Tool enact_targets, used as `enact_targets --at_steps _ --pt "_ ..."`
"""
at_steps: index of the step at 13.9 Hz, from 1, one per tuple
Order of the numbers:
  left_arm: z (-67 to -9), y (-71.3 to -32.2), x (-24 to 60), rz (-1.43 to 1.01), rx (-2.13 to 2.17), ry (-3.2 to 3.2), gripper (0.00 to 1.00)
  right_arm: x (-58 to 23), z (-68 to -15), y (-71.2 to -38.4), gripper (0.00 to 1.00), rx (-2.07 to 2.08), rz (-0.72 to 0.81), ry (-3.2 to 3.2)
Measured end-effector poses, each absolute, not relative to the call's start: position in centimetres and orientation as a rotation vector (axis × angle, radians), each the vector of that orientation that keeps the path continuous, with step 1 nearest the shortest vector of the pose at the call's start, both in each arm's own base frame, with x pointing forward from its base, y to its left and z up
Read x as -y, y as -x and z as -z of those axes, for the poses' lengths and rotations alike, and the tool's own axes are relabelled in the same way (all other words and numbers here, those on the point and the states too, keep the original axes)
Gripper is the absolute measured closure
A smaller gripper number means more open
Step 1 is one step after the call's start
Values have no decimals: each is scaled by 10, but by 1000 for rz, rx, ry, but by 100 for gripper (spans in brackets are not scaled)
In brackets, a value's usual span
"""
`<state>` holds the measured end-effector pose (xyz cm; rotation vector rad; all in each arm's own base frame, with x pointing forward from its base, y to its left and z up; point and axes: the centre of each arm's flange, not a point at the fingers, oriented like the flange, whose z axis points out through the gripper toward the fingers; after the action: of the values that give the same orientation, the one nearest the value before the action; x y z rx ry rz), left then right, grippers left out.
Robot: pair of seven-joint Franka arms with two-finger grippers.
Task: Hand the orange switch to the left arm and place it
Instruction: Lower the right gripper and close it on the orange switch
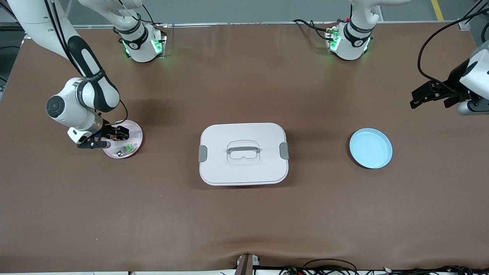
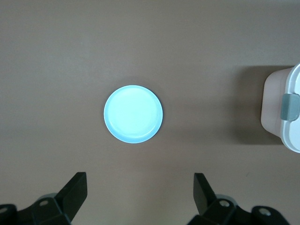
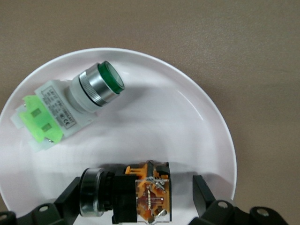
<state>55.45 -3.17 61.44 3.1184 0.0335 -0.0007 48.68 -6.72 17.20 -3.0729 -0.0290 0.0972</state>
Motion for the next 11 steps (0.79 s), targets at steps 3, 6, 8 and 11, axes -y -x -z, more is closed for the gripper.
enact_targets --at_steps 3,6,8,11 --pt "-614 -555 32 1 -34 -3118 0 67 -172 -487 27 27 -95 3073" --pt "-614 -555 31 1 -34 -3118 0 69 -173 -487 27 -62 -83 3044" --pt "-614 -555 30 1 -39 -3118 0 67 -173 -487 27 -126 -103 3008" --pt "-614 -555 28 2 -45 -3118 0 56 -181 -494 27 -193 -232 2898"
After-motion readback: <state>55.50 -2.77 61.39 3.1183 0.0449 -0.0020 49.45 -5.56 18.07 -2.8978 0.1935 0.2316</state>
